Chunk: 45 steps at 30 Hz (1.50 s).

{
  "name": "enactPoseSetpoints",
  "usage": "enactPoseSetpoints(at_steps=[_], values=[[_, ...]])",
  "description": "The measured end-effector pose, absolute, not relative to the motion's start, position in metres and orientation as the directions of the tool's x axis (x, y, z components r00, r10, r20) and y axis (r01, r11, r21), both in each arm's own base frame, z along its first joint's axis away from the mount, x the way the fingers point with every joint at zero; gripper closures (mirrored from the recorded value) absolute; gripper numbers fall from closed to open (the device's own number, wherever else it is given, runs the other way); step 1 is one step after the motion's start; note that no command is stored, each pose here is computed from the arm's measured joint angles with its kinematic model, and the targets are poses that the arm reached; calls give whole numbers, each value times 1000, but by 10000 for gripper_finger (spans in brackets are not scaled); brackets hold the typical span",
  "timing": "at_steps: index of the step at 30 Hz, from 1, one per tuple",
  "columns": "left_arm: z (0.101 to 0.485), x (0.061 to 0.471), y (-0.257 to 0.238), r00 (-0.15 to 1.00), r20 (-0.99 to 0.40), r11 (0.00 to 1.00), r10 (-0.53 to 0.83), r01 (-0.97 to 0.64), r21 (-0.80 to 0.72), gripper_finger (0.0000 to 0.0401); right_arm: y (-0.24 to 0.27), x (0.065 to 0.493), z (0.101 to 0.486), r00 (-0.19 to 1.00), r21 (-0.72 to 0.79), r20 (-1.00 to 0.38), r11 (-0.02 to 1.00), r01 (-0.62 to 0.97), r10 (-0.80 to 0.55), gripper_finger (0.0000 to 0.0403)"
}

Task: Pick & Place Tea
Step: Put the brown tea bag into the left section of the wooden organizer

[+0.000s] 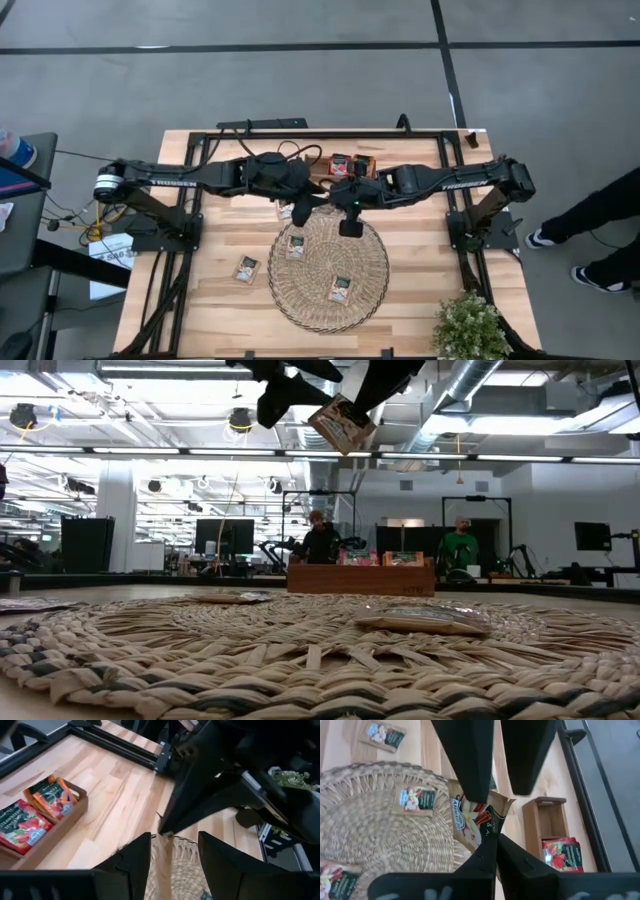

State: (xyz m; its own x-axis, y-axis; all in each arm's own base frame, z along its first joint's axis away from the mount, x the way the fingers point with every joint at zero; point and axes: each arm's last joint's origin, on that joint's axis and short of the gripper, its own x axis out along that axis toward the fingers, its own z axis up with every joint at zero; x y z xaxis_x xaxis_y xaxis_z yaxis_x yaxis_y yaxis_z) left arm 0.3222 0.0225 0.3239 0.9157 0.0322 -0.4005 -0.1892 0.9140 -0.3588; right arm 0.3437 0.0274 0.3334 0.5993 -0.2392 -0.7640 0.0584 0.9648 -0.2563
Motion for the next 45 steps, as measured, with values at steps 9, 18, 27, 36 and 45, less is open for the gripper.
enactPoseSetpoints(at_steps=[9,18,27,36,45], values=[[319,325,23,908,-418,913,36,-199,-355,245,28,346,335,623,-250,-746,966,65,-235,403],[319,326,23,910,-414,914,37,-198,-354,246,28,346,336,626,-249,-744,966,66,-235,403],[320,326,23,911,-409,935,45,-183,-303,346,28,346,336,627,-249,-743,966,67,-235,403],[320,326,23,915,-401,947,45,-167,-275,400,28,346,336,630,-248,-740,966,67,-234,403],[321,326,23,915,-400,952,46,-162,-261,401,28,347,336,635,-237,-743,970,50,-214,398]])
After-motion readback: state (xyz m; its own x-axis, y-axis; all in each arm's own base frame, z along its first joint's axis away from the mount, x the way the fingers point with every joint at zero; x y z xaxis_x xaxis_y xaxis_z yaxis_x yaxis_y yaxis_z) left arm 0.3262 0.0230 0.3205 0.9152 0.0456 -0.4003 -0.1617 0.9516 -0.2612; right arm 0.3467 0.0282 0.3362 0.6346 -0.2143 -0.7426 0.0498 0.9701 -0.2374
